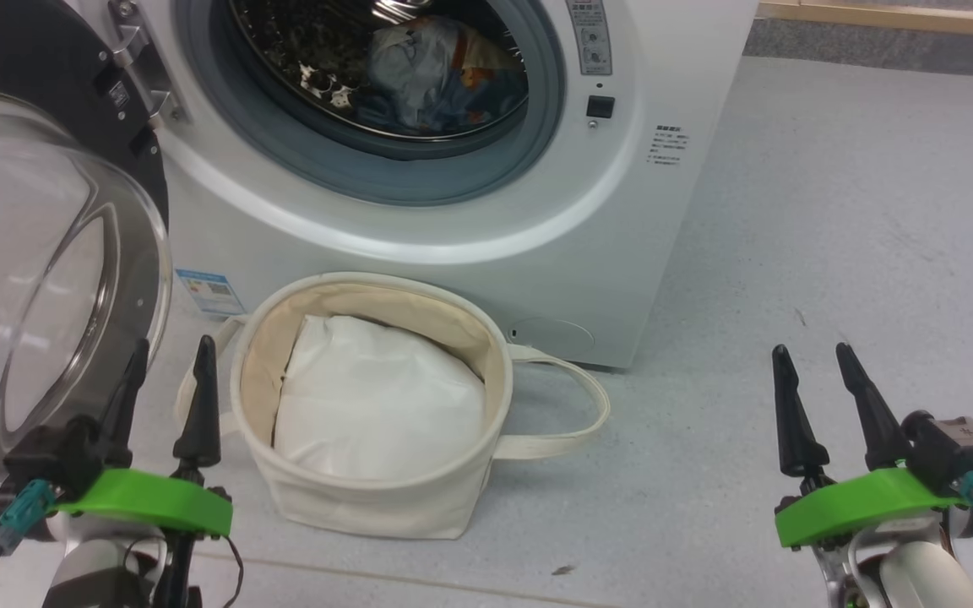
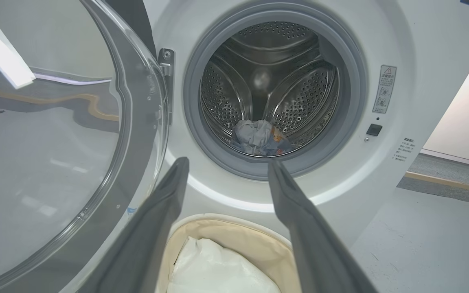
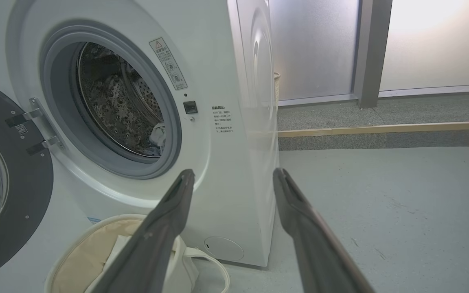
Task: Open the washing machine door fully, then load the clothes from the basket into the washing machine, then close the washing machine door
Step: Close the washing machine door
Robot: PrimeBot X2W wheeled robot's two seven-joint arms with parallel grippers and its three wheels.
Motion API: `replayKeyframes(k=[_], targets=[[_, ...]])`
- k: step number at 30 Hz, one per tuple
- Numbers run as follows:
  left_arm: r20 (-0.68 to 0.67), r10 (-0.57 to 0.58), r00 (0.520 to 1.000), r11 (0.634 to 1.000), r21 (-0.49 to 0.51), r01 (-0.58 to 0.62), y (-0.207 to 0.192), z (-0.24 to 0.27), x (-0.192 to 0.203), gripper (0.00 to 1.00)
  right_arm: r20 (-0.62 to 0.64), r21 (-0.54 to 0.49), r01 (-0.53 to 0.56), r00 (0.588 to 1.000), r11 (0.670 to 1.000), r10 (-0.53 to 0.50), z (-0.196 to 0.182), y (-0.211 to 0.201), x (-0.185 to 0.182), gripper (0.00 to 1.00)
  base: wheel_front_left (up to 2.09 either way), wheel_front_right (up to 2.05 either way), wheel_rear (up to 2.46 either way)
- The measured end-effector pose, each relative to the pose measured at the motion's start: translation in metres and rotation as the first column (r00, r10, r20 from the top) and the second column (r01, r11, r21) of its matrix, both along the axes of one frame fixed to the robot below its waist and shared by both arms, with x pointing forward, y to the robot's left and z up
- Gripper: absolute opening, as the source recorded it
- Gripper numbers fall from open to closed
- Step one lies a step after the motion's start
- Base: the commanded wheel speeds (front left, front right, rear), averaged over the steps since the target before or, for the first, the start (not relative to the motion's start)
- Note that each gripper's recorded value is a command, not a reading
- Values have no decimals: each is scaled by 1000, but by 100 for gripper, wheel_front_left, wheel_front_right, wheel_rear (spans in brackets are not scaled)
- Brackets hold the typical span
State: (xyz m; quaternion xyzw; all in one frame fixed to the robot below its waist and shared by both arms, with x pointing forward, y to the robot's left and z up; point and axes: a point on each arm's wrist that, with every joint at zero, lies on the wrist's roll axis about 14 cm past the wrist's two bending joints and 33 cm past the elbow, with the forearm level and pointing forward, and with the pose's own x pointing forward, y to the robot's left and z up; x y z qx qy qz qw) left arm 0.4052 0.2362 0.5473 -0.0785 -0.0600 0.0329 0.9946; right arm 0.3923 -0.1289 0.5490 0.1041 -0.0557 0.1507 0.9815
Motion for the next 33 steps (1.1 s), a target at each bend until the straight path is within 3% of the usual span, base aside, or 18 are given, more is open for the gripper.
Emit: replayKeyframes(k=[15, 33], targets=[[107, 114, 988, 993, -36, -111, 33, 32, -32, 100, 20, 18, -101, 995, 995, 101, 9, 38, 4, 100, 0, 0, 0], [37, 348, 937, 937, 9, -349, 105, 9, -103, 100, -1, 15, -302, 953, 953, 302, 1, 113, 7, 100, 0, 0, 0]])
